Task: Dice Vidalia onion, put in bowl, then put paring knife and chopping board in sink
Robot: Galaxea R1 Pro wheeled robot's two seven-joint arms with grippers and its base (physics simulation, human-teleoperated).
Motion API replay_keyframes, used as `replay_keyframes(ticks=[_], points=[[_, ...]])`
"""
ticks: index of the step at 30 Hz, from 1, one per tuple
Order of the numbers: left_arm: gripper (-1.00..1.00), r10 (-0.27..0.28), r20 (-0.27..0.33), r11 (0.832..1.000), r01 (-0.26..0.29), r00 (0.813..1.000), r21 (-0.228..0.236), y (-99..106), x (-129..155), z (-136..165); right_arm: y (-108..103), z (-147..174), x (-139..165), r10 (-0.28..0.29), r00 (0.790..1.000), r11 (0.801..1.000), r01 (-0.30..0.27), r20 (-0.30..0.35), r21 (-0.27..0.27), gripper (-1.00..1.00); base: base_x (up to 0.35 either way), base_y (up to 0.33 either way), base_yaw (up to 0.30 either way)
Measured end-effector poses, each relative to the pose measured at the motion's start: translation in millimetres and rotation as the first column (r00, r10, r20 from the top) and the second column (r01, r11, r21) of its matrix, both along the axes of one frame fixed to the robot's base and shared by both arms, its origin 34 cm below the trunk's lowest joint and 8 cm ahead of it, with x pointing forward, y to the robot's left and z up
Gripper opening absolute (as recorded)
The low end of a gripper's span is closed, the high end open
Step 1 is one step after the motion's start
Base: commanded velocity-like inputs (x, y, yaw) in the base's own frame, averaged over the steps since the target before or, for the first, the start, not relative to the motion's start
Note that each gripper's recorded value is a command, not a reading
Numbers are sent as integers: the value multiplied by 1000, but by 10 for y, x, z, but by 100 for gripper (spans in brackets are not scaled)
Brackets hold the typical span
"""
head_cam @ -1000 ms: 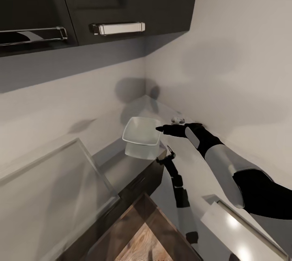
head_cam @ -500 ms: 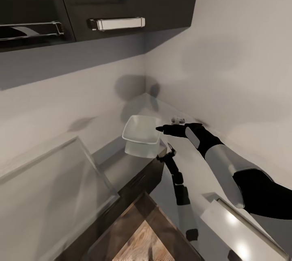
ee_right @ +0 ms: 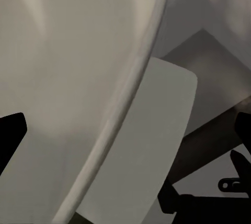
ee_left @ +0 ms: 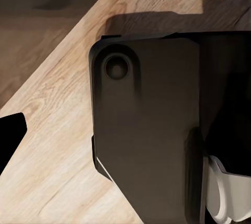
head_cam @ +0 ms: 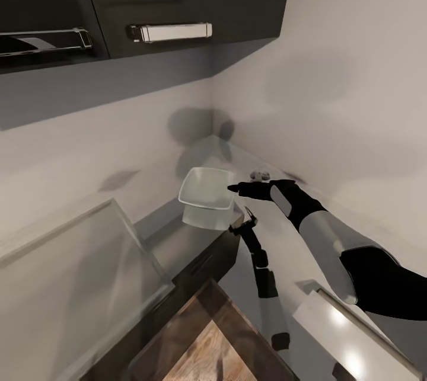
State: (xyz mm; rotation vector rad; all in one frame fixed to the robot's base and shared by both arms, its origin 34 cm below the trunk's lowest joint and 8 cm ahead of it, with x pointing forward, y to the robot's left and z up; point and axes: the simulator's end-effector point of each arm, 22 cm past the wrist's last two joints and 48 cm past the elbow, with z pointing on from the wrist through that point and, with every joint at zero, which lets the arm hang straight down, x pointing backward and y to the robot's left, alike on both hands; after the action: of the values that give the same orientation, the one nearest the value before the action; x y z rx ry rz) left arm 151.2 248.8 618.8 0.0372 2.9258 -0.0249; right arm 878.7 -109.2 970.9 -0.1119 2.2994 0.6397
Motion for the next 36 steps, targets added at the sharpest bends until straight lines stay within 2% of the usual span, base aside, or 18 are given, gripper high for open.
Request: replay_keyframes(ticks=[16,36], points=[[100,0,-6,1000,0,1000,0,1,-22,-2,-5,-8,36,-5,1000,1000,5,19,2,100,0,0,0],[100,-1,-34,1000,1,999,1,10,-132,-12,-3,-228,25,-4,1000,1000,4,-7,2,100,0,0,0]])
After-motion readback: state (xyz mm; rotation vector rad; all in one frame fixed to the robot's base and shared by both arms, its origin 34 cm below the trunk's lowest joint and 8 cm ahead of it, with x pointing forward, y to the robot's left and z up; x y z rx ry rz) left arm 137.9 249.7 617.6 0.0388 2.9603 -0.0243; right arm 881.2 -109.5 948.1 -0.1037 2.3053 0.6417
